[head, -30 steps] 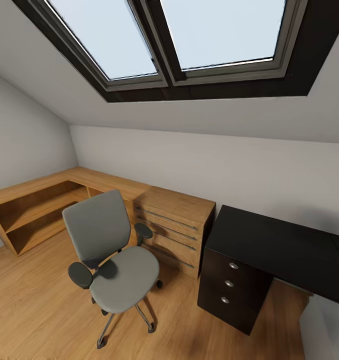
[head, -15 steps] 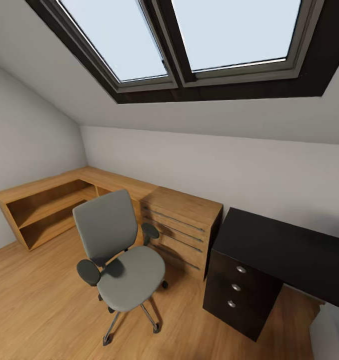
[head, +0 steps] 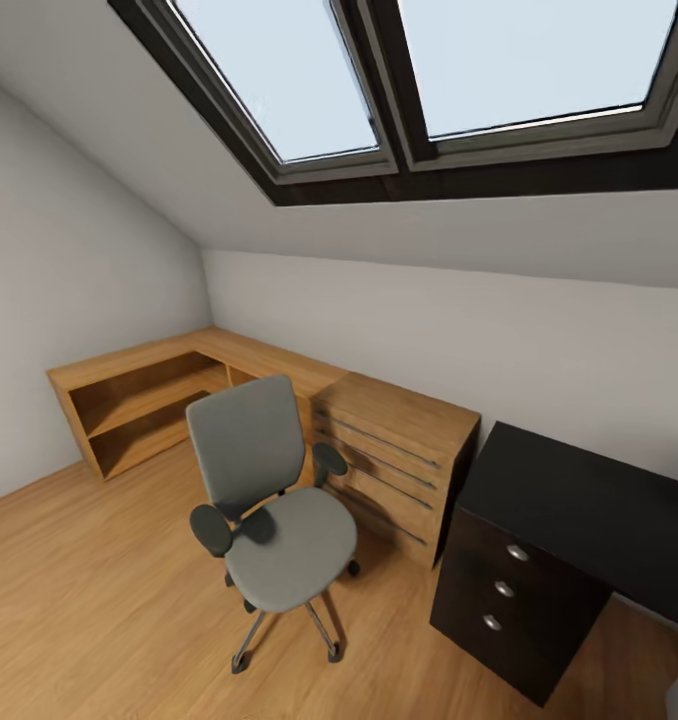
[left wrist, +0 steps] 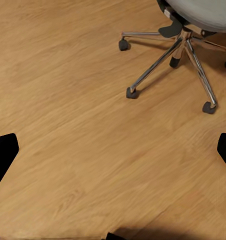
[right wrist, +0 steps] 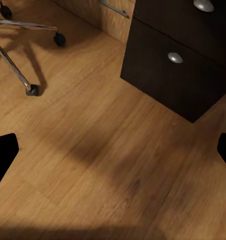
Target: In the bedroom, organize the workspace by keeping the computer under the desk, ensuring the monitor is on the desk, placing the keyboard on the desk next to the monitor, placing the mouse on the desk next to the keyboard, moving the folder from the swivel chair onto the desk next to the mouse, stacking the notebook on top of the folder with the pen on top of the notebook, and positioning the swivel chair next to the desk.
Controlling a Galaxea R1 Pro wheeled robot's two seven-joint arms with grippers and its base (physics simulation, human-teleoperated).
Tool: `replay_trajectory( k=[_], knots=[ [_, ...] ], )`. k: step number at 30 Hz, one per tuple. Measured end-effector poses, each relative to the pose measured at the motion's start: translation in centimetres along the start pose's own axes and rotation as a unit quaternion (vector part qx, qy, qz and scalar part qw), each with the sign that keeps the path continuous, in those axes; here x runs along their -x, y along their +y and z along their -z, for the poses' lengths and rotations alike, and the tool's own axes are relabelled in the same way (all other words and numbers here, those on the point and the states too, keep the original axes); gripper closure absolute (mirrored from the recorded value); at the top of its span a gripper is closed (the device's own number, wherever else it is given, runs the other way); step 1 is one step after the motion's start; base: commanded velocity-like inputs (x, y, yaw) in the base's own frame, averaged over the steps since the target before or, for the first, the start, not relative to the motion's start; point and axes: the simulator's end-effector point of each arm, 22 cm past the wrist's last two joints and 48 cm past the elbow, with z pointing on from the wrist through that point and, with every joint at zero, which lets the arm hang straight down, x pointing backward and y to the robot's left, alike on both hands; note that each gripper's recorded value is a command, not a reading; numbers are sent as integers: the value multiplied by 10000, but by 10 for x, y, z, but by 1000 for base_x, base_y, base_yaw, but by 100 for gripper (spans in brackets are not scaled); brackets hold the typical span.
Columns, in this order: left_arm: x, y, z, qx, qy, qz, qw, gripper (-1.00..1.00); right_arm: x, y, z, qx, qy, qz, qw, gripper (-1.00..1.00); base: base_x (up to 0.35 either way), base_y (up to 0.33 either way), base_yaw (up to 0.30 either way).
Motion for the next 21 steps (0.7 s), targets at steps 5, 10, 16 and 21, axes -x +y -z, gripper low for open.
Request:
replay_trajectory(
  k=[5, 10, 16, 21],
  knots=[
    [-2, 1, 1, 13, 28, -3, 10000, -100, -2, -1, 0, -14, 25, -3, 10000, -100, 0, 0, 229],
    [-3, 2, 1, 23, 58, -10, 10000, -100, -4, -1, 1, -23, 62, -6, 10000, -100, 0, 0, 195],
    [-6, 2, 2, 33, 99, -17, 9999, -100, -8, 0, 2, -24, 112, -7, 9999, -100, 0, 0, 192],
    [-10, 3, 3, 41, 171, -17, 9998, -100, -9, 0, 2, -30, 134, -9, 9999, -100, 0, 0, 227]
  ],
)
